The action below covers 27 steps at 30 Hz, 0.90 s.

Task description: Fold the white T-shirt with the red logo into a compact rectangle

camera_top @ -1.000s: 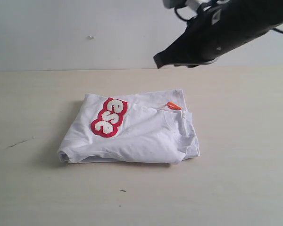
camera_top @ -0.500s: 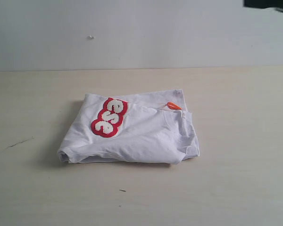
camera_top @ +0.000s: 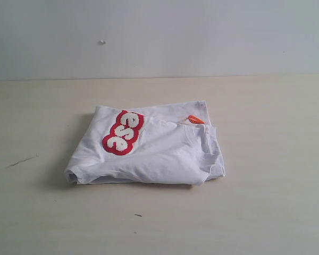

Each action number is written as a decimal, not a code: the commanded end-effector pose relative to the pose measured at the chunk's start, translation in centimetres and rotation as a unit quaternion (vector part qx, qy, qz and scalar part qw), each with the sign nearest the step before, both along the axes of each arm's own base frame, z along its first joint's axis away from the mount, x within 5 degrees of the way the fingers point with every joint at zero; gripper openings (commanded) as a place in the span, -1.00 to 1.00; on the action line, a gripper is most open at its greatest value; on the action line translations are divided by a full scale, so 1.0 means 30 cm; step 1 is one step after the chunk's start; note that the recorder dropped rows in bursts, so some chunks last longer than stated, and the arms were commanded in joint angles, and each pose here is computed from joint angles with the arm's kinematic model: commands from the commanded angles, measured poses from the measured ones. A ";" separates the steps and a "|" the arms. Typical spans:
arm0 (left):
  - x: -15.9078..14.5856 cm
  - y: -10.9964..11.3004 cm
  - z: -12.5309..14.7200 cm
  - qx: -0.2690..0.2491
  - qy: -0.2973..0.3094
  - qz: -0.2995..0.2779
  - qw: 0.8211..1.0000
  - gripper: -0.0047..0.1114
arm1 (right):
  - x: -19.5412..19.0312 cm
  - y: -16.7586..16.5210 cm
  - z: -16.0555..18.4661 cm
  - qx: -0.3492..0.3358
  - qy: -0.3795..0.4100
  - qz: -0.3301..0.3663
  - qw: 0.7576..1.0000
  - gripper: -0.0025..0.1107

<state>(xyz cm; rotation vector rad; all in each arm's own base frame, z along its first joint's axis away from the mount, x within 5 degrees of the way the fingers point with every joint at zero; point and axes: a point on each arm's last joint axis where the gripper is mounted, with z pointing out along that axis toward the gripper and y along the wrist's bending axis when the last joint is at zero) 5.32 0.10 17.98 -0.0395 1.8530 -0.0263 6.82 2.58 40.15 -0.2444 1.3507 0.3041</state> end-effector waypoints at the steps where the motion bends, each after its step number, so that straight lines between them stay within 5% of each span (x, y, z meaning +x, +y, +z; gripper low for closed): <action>1: 0.000 0.000 0.006 -0.002 -0.009 0.000 1.000 -0.92 | -0.095 -0.035 -0.005 0.021 -0.047 0.002 0.999 -0.96; 18: 0.000 0.000 0.006 -0.002 -0.009 0.000 1.000 -0.92 | -0.320 -0.116 -0.051 0.035 -0.097 0.005 0.995 -0.96; 27: 0.000 0.000 0.006 -0.002 -0.009 0.000 1.000 -0.92 | -0.321 -0.115 -0.064 0.031 -0.083 0.007 0.996 -0.96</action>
